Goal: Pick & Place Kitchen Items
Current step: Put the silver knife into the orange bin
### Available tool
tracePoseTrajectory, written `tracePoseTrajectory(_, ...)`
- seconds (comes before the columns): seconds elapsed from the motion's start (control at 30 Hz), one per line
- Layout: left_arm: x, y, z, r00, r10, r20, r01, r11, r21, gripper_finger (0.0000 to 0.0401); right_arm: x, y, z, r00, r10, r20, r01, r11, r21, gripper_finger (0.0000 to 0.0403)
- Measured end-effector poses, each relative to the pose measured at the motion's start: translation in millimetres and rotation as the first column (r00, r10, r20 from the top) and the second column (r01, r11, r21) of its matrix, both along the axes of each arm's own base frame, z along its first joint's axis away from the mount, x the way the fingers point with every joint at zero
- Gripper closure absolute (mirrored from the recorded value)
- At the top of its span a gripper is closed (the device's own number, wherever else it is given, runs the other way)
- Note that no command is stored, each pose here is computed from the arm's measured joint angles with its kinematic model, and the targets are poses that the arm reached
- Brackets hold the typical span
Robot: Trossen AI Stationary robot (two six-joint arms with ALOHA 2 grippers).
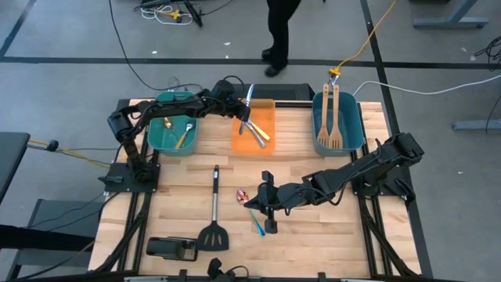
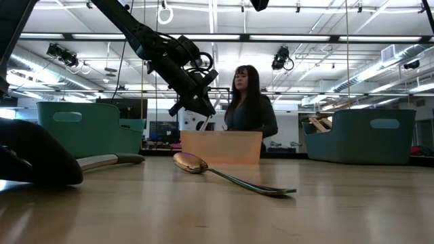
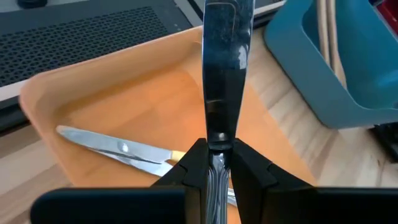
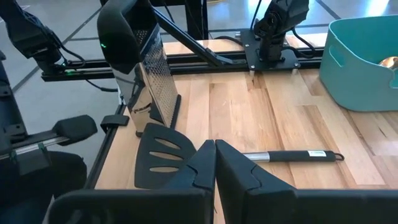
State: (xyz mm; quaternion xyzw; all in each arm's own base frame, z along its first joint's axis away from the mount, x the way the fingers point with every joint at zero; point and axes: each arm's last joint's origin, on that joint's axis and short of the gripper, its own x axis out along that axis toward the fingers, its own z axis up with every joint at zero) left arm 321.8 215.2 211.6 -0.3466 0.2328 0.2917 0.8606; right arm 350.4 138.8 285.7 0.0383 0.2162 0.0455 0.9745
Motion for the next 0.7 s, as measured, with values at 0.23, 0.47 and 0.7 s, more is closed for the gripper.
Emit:
tracePoseTrajectory(0.23, 2.2, -4.7, -1.1, 1.000, 0.010, -0.020, -0.010, 1.000, 0.006, 0.0349, 0.1, -0.3, 0.0, 1.000, -0.001, 0.000, 0.001, 1.000, 0.001, 0.0383)
tracePoseTrajectory(0.47, 2.3, -7.3, -6.0, 0.998, 0.038, -0.058, -0.039, 0.999, -0.013, 0.0349, 0.0, 0.0, 0.1, 1.000, -0.001, 0.000, 0.001, 1.000, 0.002, 0.0383)
tracePoseTrajectory(0.7, 5.2, -9.6, -13.5, 0.995, 0.036, -0.090, -0.038, 0.999, -0.016, 0.0348, 0.0, 0.0, 0.0, 1.000, -0.001, 0.000, 0.001, 1.000, 0.002, 0.0383)
